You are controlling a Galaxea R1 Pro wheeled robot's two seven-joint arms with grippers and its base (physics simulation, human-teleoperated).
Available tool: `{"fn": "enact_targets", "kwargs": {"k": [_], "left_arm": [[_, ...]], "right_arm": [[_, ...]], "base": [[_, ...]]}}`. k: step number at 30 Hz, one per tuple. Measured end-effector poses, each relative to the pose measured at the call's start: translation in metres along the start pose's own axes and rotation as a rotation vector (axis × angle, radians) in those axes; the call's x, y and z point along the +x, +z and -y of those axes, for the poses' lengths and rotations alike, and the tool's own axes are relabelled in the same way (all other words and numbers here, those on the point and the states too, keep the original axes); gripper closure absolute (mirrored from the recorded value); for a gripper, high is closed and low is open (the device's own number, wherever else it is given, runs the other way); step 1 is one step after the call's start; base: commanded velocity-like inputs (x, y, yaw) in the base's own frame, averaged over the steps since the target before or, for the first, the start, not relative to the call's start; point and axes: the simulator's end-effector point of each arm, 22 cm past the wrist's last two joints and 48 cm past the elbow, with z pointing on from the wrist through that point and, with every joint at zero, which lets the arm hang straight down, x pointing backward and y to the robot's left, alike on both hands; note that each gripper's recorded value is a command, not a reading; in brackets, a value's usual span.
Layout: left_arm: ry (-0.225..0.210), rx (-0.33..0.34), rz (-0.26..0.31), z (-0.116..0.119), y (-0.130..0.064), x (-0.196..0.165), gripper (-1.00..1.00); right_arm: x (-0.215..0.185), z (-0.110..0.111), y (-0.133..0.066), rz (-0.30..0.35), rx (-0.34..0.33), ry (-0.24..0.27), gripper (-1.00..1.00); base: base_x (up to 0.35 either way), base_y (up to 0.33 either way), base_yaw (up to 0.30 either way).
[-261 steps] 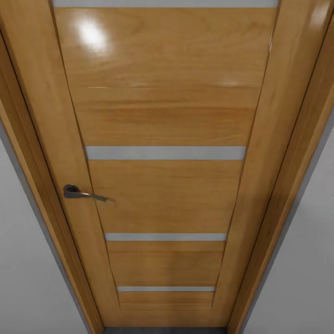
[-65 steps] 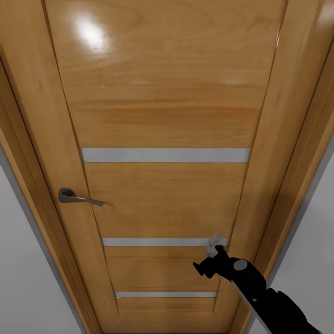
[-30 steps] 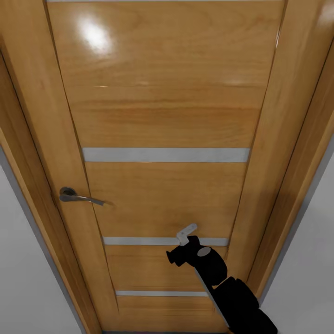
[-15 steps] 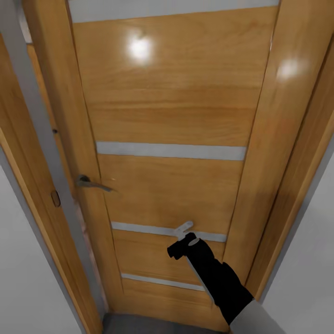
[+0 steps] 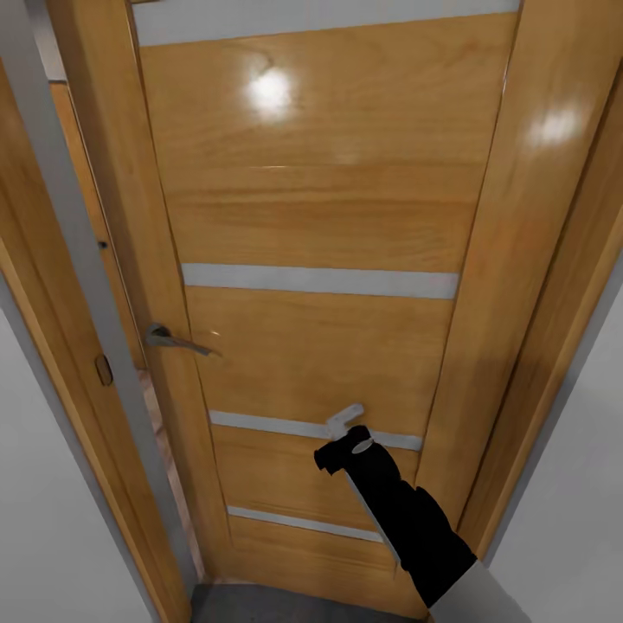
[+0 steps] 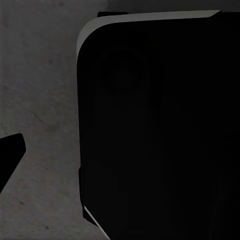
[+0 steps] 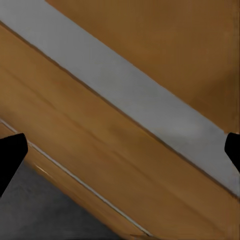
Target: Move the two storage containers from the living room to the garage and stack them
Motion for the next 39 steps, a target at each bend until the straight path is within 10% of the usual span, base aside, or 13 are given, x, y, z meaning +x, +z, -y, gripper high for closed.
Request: {"fn": "enact_targets", "kwargs": {"k": [7, 12, 18, 39], "left_arm": [[0.0, 0.0, 0.0, 0.0, 0.0, 0.0, -1.0], [0.0, 0.0, 0.0, 0.0, 0.0, 0.0, -1.0], [0.0, 0.0, 0.0, 0.0, 0.0, 0.0, -1.0], [0.0, 0.0, 0.0, 0.0, 0.0, 0.0, -1.0]], "right_arm": [[-0.021, 0.005, -0.007, 0.004, 0.138, -0.005, -1.0], [-0.02, 0.019, 0.002, -0.012, 0.226, -0.14, -1.0], [-0.023, 0.049, 0.017, -0.034, 0.29, -0.168, -1.0], [-0.059, 0.063, -0.008, 0.032, 0.336, -0.156, -1.0]], "base": [[0.0, 0.0, 0.0], [0.0, 0.0, 0.0], [0.0, 0.0, 0.0], [0.0, 0.0, 0.0]]}}
